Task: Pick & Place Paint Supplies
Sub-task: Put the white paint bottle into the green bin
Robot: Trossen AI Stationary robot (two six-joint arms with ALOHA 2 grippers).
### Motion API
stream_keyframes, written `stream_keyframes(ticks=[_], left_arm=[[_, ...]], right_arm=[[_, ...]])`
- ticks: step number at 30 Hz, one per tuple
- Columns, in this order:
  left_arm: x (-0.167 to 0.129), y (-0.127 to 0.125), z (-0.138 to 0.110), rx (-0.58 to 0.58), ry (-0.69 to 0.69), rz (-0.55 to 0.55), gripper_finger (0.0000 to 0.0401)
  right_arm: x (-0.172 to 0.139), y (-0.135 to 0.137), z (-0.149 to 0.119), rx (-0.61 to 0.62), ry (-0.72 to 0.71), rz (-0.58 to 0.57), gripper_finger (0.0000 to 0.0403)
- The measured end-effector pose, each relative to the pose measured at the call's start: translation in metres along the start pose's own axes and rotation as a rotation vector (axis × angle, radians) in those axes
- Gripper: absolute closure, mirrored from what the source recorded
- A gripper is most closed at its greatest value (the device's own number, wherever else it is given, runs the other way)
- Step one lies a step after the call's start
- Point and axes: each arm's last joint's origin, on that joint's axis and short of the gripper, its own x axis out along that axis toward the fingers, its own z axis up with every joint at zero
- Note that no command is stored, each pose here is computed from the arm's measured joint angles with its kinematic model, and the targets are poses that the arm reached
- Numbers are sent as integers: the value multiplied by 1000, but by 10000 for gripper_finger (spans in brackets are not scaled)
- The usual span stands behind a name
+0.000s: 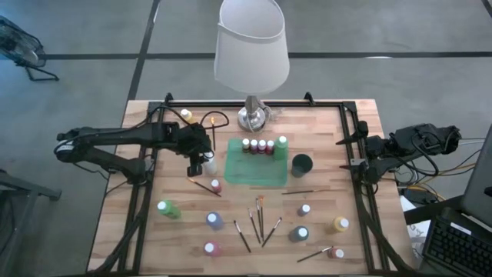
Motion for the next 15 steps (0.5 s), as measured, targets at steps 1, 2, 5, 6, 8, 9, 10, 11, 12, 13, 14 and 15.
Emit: stream_keyframes(ticks=[1, 2, 5, 6, 8, 9, 10, 11, 12, 13, 14, 15], left_arm=[[0, 0, 0, 0, 1, 0, 270], [-1, 0, 0, 0, 5, 0, 270], [-4, 0, 2, 3, 7, 1, 270], [-6, 0, 4, 3, 0, 2, 270], [-11, 1, 8, 9, -21, 4, 270], [-13, 1, 10, 12, -28, 7, 270], [-15, 1, 11, 17, -31, 11, 270], [-17, 1, 12, 21, -32, 15, 270], [-19, 1, 13, 24, -30, 17, 270], [-21, 2, 14, 28, -31, 19, 270], [-24, 2, 16, 31, -35, 23, 270], [-27, 2, 18, 35, -42, 27, 270]], right_arm=[[0, 0, 0, 1, 0, 0, 39], [0, 0, 0, 0, 0, 0, 39], [0, 0, 0, 1, 0, 0, 39], [0, 0, 0, 0, 0, 0, 39], [0, 0, 0, -1, 0, 0, 39], [0, 0, 0, 1, 0, 0, 39], [0, 0, 0, 1, 0, 0, 39], [0, 0, 0, -1, 0, 0, 39], [0, 0, 0, -1, 0, 0, 39], [0, 0, 0, -1, 0, 0, 39], [0, 0, 0, 0, 1, 0, 39], [0, 0, 0, 0, 0, 0, 39]])
